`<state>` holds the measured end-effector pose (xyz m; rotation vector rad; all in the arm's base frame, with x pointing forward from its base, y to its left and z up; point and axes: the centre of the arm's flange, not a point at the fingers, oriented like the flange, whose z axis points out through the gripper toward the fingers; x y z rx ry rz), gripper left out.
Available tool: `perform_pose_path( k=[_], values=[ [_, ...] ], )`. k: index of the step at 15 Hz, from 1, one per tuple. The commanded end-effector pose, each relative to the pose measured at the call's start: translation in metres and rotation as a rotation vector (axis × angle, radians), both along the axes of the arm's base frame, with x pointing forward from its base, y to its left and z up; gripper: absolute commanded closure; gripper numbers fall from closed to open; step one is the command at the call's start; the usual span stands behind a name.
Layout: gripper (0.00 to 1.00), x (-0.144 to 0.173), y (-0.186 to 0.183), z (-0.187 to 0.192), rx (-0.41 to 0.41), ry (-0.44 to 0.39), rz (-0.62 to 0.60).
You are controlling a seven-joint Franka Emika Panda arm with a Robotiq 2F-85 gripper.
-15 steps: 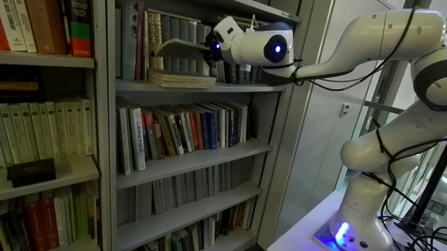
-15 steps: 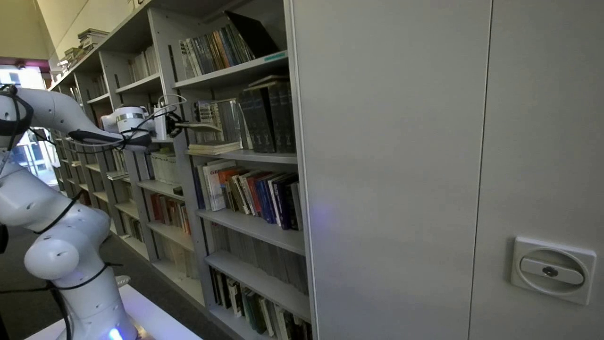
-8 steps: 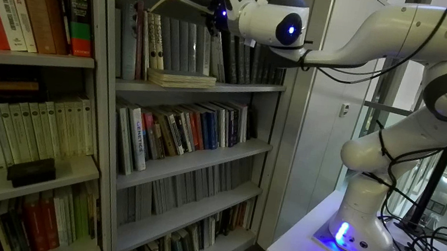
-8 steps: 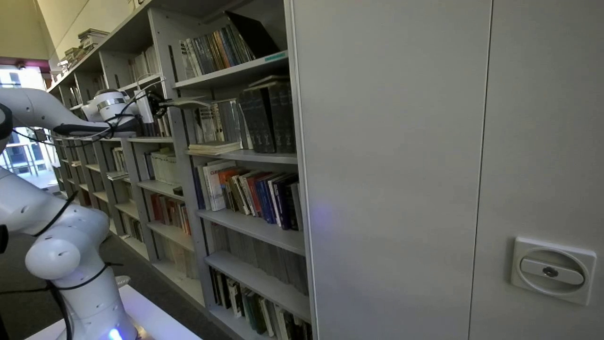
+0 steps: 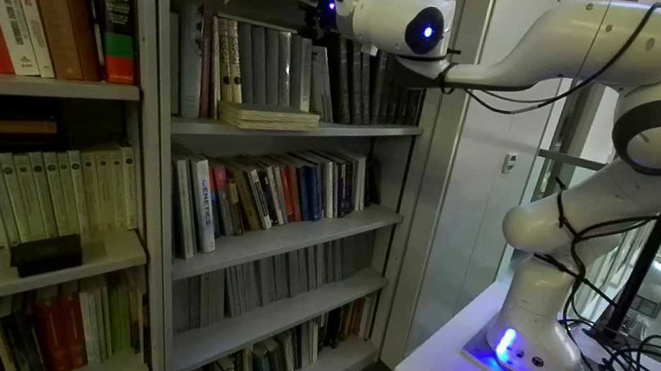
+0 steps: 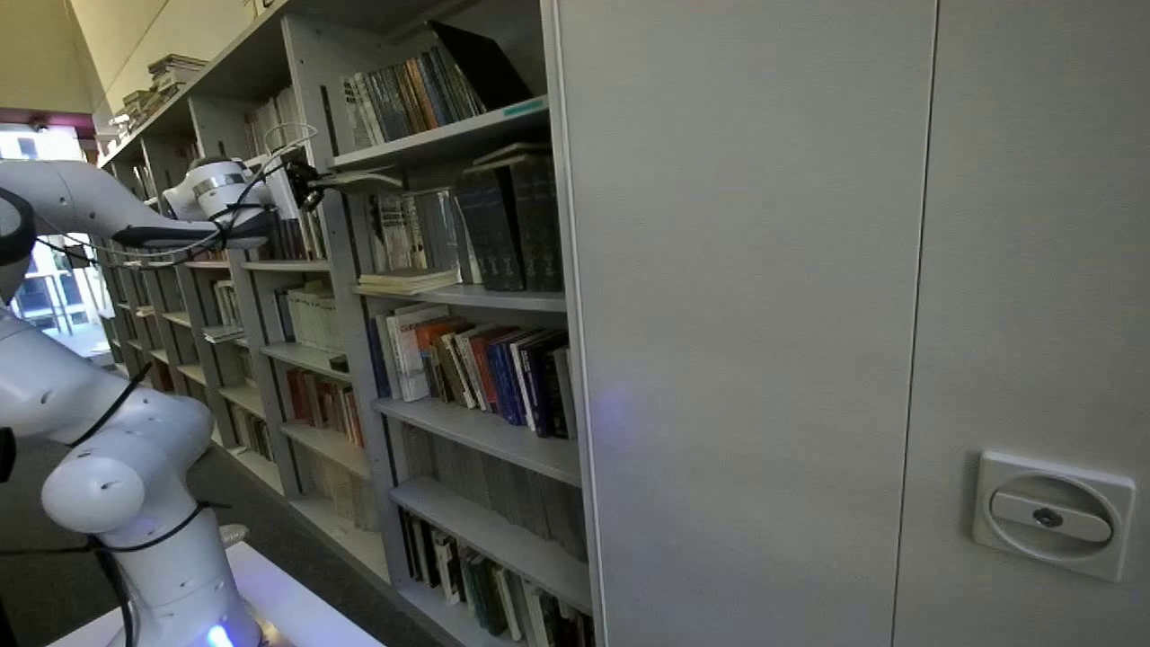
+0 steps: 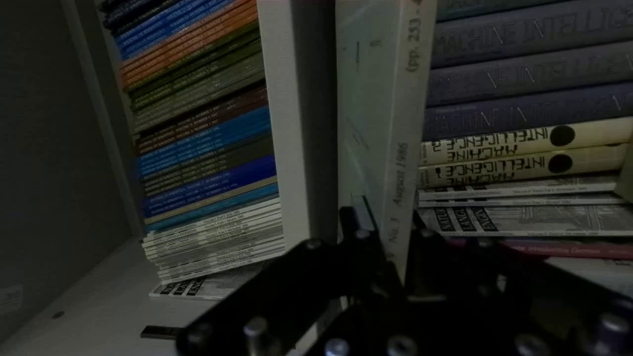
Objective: Pick up the book and place it on the other books on the shelf
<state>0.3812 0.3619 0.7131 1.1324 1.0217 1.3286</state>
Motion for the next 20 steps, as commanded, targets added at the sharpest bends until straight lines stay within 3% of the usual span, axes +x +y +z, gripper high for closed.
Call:
perform_pose_path(
  k=[1, 9, 20],
  values=[
    [0.97, 0.033, -0.006, 0.031, -0.055, -0.022, 0.036],
    [0.97, 0.078, -0.018, 0.025, -0.114, 0.032, -0.003],
    [0.97, 0.077, -0.003, 0.011, 0.016, -0.124, -0.031]
  ],
)
